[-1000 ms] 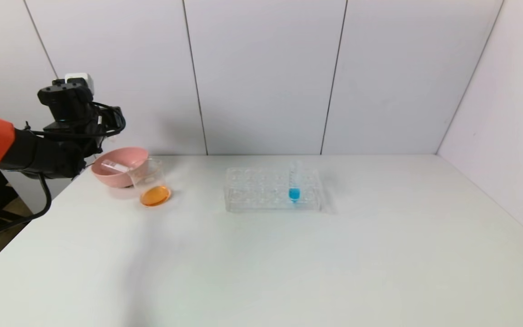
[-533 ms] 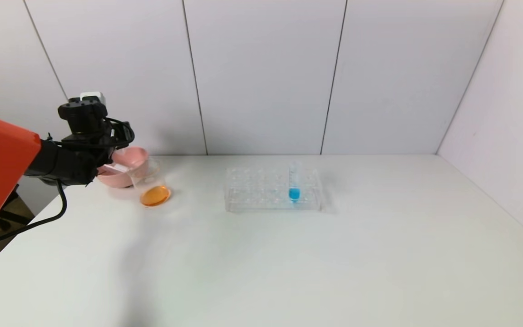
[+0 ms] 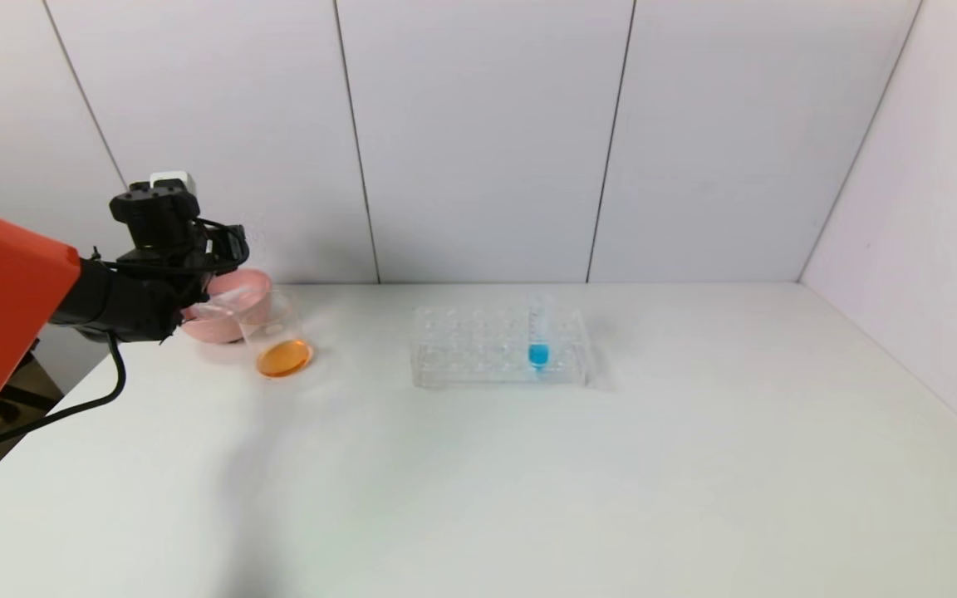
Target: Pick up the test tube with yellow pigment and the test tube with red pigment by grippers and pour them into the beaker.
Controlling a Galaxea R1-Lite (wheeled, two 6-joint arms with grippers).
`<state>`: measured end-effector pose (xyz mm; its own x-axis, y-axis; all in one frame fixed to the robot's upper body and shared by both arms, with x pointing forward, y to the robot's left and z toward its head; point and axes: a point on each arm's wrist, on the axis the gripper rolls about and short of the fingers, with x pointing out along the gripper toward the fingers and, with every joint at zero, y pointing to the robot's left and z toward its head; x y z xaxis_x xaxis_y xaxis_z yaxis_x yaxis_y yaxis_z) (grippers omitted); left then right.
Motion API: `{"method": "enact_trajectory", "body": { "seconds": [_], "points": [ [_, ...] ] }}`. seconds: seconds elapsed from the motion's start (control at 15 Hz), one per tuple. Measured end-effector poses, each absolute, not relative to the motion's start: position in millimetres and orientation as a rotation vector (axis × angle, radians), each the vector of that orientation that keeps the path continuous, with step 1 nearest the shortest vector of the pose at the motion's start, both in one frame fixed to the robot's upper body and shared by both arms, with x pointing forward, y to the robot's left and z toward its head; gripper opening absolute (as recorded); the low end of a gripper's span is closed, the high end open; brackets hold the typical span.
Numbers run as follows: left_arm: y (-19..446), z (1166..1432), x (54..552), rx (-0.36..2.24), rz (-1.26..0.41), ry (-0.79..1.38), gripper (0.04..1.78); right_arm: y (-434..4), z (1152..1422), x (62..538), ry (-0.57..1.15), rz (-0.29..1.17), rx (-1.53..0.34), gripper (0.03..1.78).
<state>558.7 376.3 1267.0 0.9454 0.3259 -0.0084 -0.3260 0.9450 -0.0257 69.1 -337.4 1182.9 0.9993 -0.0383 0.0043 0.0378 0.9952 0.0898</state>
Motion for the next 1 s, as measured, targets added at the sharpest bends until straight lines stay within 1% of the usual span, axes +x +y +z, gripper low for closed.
{"method": "enact_trajectory", "body": {
  "seconds": [0.13, 0.27, 0.4, 0.53, 0.73, 0.87, 1.0],
  "points": [
    [374, 1272, 557, -0.028, 0.328, -0.005, 1.64, -337, 1183, 69, -0.006, -0.038, 0.090, 1.71],
    [367, 1284, 552, -0.031, 0.308, -0.030, 1.75, -337, 1183, 69, -0.006, -0.038, 0.090, 1.71],
    [354, 1302, 547, -0.037, 0.215, -0.065, 1.78, -337, 1183, 69, -0.006, -0.038, 0.090, 1.71],
    [339, 1316, 539, -0.041, 0.068, -0.093, 1.78, -337, 1183, 69, -0.006, -0.038, 0.090, 1.71],
    [321, 1322, 518, -0.032, -0.142, -0.087, 1.78, -337, 1183, 69, -0.006, -0.038, 0.090, 1.71],
    [312, 1328, 496, -0.019, -0.201, -0.076, 1.78, -337, 1183, 69, -0.006, -0.038, 0.090, 1.71],
    [309, 1338, 465, 0.019, -0.213, -0.077, 1.78, -337, 1183, 69, -0.006, -0.038, 0.090, 1.71]
  ]
}}
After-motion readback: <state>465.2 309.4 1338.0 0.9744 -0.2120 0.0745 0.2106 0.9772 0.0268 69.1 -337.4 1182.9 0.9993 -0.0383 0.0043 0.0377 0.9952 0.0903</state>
